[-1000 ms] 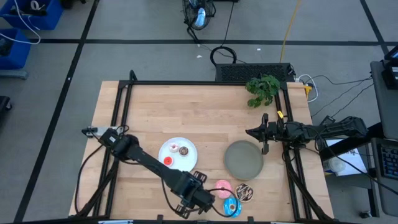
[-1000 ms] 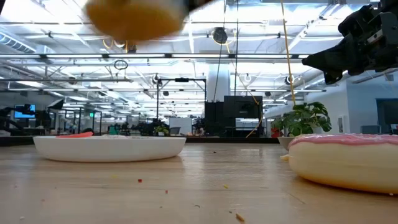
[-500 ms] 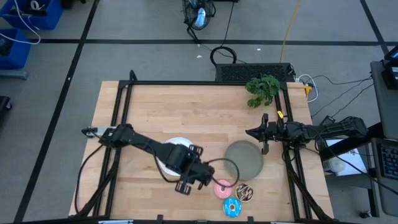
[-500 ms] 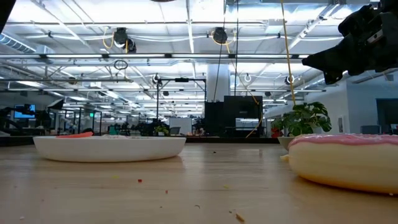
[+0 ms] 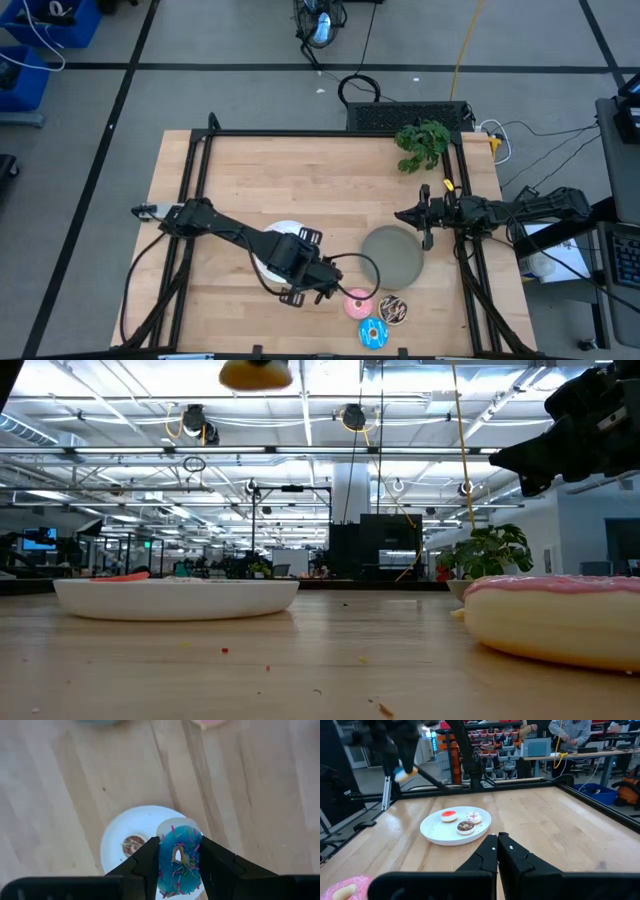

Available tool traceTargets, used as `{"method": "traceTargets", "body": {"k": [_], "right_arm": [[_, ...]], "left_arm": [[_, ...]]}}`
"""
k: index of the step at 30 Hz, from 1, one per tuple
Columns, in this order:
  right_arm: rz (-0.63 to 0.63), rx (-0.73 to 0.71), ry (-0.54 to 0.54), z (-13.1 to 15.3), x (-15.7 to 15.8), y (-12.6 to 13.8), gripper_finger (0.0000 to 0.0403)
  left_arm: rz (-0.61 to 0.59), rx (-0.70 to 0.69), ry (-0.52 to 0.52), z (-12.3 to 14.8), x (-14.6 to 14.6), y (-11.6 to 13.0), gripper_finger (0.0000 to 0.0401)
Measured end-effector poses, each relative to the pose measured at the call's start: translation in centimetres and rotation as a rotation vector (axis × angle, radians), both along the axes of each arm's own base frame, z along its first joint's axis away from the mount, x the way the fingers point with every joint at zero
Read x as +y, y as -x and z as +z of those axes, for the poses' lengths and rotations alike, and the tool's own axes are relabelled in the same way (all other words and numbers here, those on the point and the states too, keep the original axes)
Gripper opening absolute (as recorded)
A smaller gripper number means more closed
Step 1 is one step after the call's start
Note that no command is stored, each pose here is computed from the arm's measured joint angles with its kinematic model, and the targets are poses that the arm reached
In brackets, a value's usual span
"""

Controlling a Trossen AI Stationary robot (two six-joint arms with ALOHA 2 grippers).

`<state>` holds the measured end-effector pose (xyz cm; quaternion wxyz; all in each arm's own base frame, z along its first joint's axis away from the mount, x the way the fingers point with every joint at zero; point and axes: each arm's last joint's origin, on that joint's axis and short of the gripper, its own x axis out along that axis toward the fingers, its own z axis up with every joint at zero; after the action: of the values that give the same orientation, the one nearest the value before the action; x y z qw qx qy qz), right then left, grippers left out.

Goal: Pick & Place donuts
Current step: Put the small blue donut on the white plate

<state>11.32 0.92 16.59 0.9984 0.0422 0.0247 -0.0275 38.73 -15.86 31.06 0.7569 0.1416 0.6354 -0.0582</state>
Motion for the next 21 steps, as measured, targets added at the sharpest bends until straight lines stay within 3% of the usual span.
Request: {"method": "traceTargets", "body": {"k": [12, 16, 21], "right_arm": [[-0.002, -0.001, -0.017, 0.0, 0.0, 0.0, 0.0000], [-0.002, -0.001, -0.016, 0.0, 0.0, 0.0, 0.0000], [-0.002, 0.000, -0.016, 0.0, 0.0, 0.0, 0.0000]], "left_arm": [[-0.017, 0.106, -0.048, -10.0, 1.7, -1.0, 0.0122], [0.015, 0.131, -0.056, -10.9, 2.7, -1.0, 0.0122], [0.086, 0.090, -0.056, -9.1, 3.7, 0.4, 0.0122]]}}
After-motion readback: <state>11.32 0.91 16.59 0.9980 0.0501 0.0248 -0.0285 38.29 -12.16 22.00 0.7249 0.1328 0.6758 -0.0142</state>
